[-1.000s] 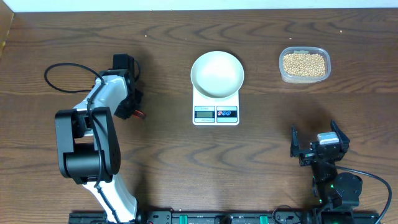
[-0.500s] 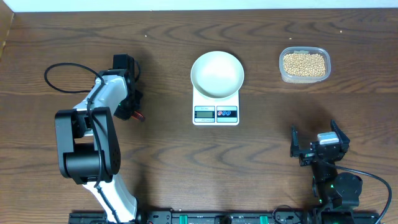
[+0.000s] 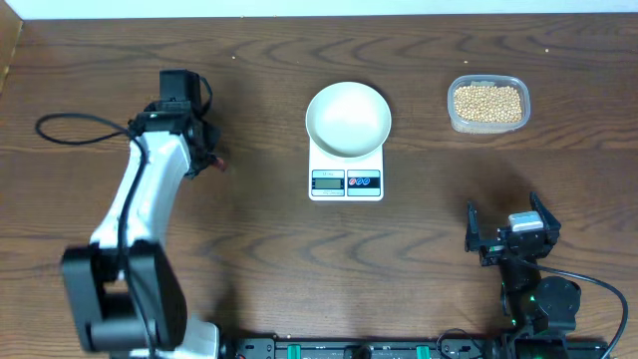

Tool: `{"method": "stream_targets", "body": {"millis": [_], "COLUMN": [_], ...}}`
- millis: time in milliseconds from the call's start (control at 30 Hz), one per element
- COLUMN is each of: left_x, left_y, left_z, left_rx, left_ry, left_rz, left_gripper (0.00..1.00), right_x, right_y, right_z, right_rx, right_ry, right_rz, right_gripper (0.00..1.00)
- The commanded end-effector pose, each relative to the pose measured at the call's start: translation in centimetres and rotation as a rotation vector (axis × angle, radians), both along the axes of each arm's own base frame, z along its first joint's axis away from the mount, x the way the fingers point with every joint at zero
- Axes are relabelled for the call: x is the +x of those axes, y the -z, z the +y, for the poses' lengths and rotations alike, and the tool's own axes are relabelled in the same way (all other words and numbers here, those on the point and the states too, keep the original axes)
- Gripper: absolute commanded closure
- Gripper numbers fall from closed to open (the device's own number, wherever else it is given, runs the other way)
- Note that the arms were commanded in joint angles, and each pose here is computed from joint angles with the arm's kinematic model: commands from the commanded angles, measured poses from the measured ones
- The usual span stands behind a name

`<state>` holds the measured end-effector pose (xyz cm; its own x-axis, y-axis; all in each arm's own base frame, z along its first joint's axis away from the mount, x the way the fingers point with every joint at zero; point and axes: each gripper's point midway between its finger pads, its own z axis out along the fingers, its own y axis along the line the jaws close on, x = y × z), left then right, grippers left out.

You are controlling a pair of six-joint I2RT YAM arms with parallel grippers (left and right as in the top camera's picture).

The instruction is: Scoop item into bowl and weigh 50g on scale

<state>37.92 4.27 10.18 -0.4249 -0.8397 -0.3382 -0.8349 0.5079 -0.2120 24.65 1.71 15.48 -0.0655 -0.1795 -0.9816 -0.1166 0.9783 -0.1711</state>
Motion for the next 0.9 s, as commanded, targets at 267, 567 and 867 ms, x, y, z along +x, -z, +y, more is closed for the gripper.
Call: {"method": "stream_targets", "body": {"millis": [267,567,867], "left_x": [-0.6,-1.6,-1.6], "left_y": [-7.8,-7.9,-8.1], "left_z": [-8.6,-14.3,-15.6], "left_rx": [-0.041,-0.058,-0.095], "left_ry": [0.247,0.402,0.379], "left_rz": [-0.209,-0.216,-0.235], "left_gripper": [0.92,0.91,0.92], "right_x": [0.0,-0.2,-2.5], "right_y": [0.1,-0.5,-1.2], "right_z": [-0.2,1.7,7.6], "right_rx": [-0.062,0.003,0.769], "right_ry": [0.010,-0.092,-0.394], "right_rz": [-0.003,-0.021,0.215], "right_gripper": [0.01,0.01,0.01]}}
